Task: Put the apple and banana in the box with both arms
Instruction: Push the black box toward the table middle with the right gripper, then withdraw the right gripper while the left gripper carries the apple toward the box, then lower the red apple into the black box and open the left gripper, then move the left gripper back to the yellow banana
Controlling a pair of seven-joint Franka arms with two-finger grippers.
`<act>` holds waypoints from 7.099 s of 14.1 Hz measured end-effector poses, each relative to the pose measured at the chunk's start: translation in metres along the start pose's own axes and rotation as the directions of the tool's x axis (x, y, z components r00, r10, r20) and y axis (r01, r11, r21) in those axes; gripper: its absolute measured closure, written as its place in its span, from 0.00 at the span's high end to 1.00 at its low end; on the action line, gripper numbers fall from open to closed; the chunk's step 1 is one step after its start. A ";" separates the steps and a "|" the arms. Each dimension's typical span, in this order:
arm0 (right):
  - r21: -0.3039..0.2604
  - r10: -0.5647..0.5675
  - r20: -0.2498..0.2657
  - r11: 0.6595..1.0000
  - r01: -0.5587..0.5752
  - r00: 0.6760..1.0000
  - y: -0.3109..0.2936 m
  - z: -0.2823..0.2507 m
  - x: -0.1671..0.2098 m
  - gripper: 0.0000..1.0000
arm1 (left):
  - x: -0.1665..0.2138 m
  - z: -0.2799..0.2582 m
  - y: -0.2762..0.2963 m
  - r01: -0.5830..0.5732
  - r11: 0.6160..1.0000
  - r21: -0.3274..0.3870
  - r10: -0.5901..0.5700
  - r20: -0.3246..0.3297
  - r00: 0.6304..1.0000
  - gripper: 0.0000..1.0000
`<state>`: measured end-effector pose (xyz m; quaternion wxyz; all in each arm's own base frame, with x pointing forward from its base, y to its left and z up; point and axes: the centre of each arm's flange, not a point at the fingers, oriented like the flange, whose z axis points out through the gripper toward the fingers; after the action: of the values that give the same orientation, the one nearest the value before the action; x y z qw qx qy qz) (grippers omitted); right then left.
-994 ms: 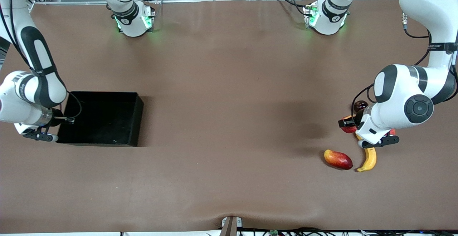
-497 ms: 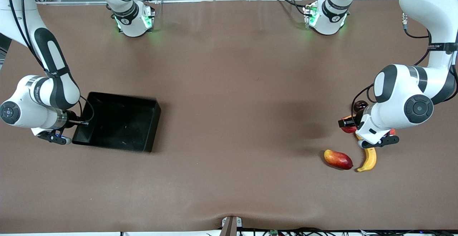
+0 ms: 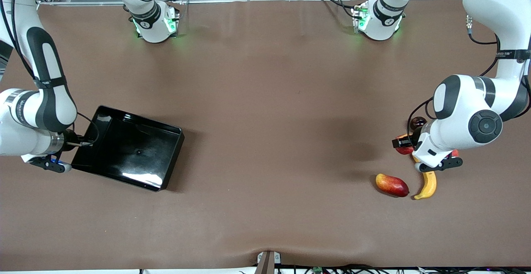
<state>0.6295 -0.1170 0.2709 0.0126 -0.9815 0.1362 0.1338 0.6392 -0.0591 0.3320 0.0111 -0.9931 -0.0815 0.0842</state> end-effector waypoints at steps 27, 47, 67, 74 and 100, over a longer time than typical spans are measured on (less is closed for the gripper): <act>0.202 -0.097 -0.157 0.971 0.128 0.983 -0.413 0.014 -0.149 0.04 | -0.013 -0.022 0.058 0.034 0.999 0.003 -0.034 -0.024 0.999 0.68; 0.108 0.115 -0.038 0.988 -0.111 0.993 -0.332 -0.042 -0.090 1.00 | -0.052 -0.049 0.151 0.200 0.978 -0.064 -0.202 -0.033 0.979 0.68; 0.143 0.322 0.003 0.937 -0.319 0.947 -0.024 -0.193 -0.085 1.00 | -0.152 0.086 0.369 0.214 0.977 -0.011 -0.215 -0.032 0.976 0.68; 0.134 0.331 -0.037 0.937 -0.324 0.943 -0.025 -0.177 -0.121 1.00 | -0.156 0.141 0.381 0.196 0.980 0.015 -0.196 -0.007 0.981 0.75; 0.083 0.319 -0.119 0.947 -0.310 0.940 -0.005 -0.271 -0.204 1.00 | 0.089 0.100 -0.071 -0.041 0.982 0.186 0.070 -0.154 0.986 0.86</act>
<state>0.5116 -0.0751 0.5866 0.0128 -0.9529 0.2959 0.0651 0.6974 0.0259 0.2212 0.1059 -0.9933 -0.0446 0.0117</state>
